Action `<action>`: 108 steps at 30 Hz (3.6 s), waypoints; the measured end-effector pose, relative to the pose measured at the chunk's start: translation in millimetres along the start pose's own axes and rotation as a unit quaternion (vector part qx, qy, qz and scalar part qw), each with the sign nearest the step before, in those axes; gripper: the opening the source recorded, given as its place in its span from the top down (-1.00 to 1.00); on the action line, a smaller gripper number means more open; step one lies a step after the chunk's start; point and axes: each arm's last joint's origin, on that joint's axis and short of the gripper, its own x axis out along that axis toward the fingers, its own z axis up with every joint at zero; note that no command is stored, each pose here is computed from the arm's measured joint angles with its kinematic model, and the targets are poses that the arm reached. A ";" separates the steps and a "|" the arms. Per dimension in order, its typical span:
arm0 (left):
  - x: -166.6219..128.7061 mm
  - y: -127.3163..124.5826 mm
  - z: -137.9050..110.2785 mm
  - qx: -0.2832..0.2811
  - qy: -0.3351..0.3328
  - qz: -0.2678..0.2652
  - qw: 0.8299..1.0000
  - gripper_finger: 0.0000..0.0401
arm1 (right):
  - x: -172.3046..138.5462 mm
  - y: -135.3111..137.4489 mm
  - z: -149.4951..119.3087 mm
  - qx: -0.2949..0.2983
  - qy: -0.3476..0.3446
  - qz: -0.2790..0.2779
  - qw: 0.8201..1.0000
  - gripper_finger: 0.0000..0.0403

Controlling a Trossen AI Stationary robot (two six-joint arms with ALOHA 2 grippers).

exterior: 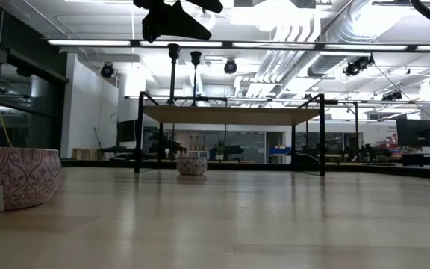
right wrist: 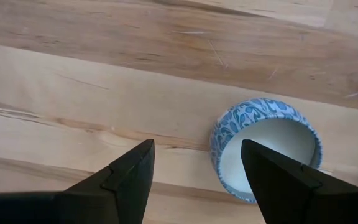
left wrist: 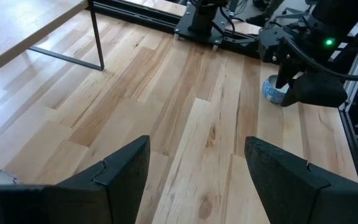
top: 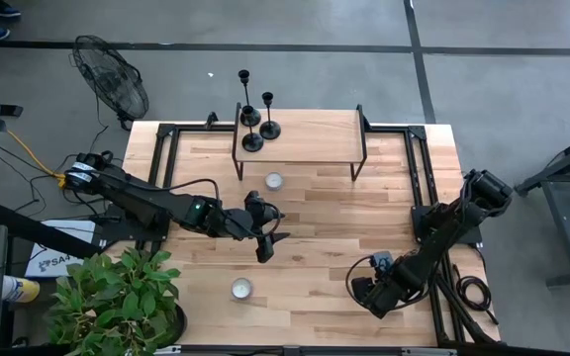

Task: Pick & Place candle stick holders
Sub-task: Put the blue scented candle on the shelf

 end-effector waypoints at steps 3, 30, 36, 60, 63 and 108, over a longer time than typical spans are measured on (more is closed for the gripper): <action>0.0 0.0 -0.1 0.000 0.000 0.000 1.000 -0.28 | 0.1 -0.7 -0.7 0.000 0.000 0.000 1.000 -0.17; 0.0 0.7 -1.3 0.003 0.006 0.005 1.000 -0.28 | 0.3 -3.5 -5.2 -0.042 0.003 0.000 0.999 -0.17; 0.0 0.7 -1.3 0.003 0.006 0.004 1.000 -0.28 | 0.3 -2.4 -5.9 -0.014 0.005 0.007 1.000 -0.17; 0.0 0.7 -1.2 0.003 0.006 0.005 1.000 -0.28 | 0.3 -2.9 -6.1 -0.051 0.011 0.000 0.999 0.02; 0.0 0.8 -1.2 0.003 0.006 0.005 1.000 -0.28 | 0.3 -3.0 -6.2 -0.051 0.012 0.000 0.999 0.08; 0.0 0.7 -1.2 0.003 0.006 0.004 1.000 -0.28 | 7.1 -3.0 -7.0 -0.032 0.016 -0.021 0.999 0.75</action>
